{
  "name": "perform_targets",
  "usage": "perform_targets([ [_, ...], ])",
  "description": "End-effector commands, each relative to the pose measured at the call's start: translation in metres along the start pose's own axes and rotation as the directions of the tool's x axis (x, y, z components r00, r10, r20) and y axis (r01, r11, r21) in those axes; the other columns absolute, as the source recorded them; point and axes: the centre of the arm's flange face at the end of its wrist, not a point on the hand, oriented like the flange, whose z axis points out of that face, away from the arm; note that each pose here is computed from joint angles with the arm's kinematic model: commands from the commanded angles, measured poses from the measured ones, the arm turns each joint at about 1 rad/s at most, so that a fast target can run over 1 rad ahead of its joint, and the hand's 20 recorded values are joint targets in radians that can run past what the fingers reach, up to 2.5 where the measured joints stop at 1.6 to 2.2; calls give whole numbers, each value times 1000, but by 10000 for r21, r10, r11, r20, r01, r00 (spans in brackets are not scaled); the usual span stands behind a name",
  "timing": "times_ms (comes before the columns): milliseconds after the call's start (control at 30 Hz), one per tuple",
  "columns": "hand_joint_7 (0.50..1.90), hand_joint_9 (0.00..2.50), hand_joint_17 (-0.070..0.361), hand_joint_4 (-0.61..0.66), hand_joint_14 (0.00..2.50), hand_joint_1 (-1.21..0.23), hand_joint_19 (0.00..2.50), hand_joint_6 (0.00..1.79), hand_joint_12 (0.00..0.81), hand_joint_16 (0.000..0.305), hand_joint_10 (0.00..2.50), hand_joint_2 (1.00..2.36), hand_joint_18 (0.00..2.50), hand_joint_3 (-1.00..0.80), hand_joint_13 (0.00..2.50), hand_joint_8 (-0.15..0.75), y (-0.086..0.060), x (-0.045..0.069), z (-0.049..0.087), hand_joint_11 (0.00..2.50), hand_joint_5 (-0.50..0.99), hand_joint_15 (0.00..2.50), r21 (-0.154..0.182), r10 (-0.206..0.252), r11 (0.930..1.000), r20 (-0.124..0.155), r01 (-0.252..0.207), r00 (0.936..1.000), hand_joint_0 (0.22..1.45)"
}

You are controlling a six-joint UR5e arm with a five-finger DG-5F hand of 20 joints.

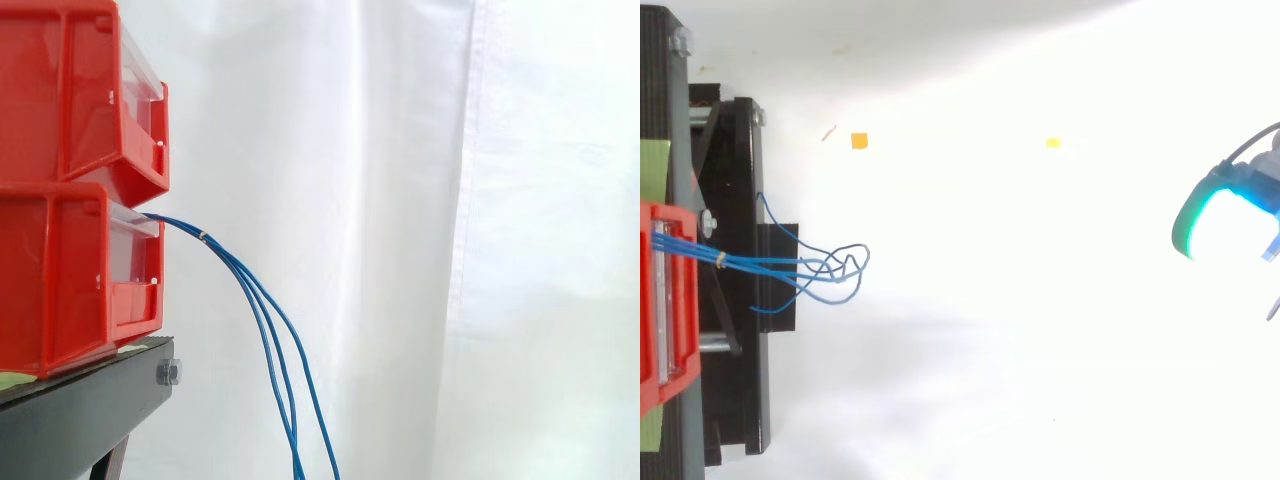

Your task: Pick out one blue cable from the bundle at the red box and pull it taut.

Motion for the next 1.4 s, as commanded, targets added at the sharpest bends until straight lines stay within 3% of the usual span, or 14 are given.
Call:
perform_targets([
  [0,775,646,88,255,11,-566,612,502,301,39,13,1003,401,-464,357,250,-1,0,0,370,-188,262,14,-4,10000,-1,4,10000,594],
  [967,770,772,91,276,10,-574,578,502,302,41,15,1004,500,-455,487,248,-1,-3,-1,381,-175,262,81,-14,10000,54,13,10000,601],
  [1167,774,787,92,280,10,-576,588,502,304,41,14,1004,511,-453,498,254,-2,5,10,387,-174,270,-347,-301,9989,197,308,9994,604],
  [1233,773,788,93,280,10,-576,587,502,305,41,13,1004,518,-454,504,253,1,4,13,390,-175,271,-587,-341,9976,370,363,9987,604],
  [1267,775,788,93,279,10,-577,578,502,305,41,14,1004,518,-455,505,254,4,4,15,390,-174,269,-798,-422,9957,594,469,9973,605],
  [1367,774,790,93,278,12,-577,584,502,305,41,14,1004,518,-454,507,257,5,4,19,390,-175,271,-1006,-579,9927,911,670,9942,605],
])
